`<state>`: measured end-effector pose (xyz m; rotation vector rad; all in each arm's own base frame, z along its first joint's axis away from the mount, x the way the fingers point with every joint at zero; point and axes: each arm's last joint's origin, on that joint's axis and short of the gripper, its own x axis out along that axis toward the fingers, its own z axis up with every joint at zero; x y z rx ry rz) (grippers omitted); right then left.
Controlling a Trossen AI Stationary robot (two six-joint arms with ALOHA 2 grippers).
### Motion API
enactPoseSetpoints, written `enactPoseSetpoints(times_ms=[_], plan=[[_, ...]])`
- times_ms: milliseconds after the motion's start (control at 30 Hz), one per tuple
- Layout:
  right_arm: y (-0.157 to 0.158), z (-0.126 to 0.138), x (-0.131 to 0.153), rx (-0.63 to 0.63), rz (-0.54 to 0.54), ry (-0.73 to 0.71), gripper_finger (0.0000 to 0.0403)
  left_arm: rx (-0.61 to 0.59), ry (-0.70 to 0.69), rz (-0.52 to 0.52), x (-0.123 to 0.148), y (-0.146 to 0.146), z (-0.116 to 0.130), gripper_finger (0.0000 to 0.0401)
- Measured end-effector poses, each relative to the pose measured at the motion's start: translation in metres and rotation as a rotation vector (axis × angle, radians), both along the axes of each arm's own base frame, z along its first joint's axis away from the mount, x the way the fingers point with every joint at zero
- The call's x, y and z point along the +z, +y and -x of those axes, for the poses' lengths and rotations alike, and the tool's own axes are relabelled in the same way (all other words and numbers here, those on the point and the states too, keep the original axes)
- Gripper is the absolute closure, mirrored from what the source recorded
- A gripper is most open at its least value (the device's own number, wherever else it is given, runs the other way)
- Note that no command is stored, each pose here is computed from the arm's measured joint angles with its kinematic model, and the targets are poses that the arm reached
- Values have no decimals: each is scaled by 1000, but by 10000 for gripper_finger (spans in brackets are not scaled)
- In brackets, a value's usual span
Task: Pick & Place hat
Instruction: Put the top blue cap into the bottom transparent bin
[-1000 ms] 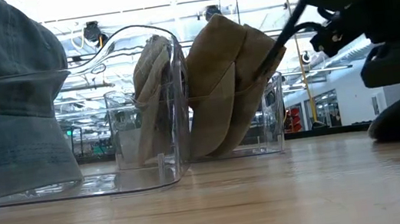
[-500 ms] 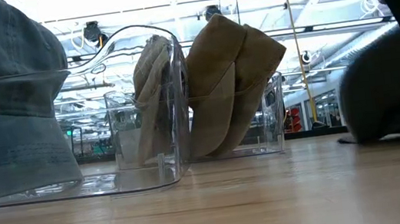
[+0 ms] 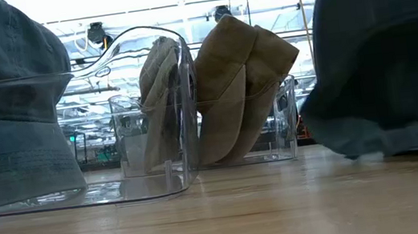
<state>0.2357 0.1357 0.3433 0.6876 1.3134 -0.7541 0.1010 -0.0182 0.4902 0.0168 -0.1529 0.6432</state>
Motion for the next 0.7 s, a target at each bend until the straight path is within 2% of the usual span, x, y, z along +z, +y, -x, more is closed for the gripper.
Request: enactPoseSetpoints(times_ms=[167, 600, 700], plan=[[-9, 13, 15, 25, -7, -61, 402, 28, 5, 11, -1, 0, -1, 160], [-23, 36, 26, 48, -22, -108, 402, 15, 21, 13, -4, -6, -14, 160], [-30, 44, 33, 59, 15, -166, 402, 15, 26, 11, -4, -7, -16, 160]])
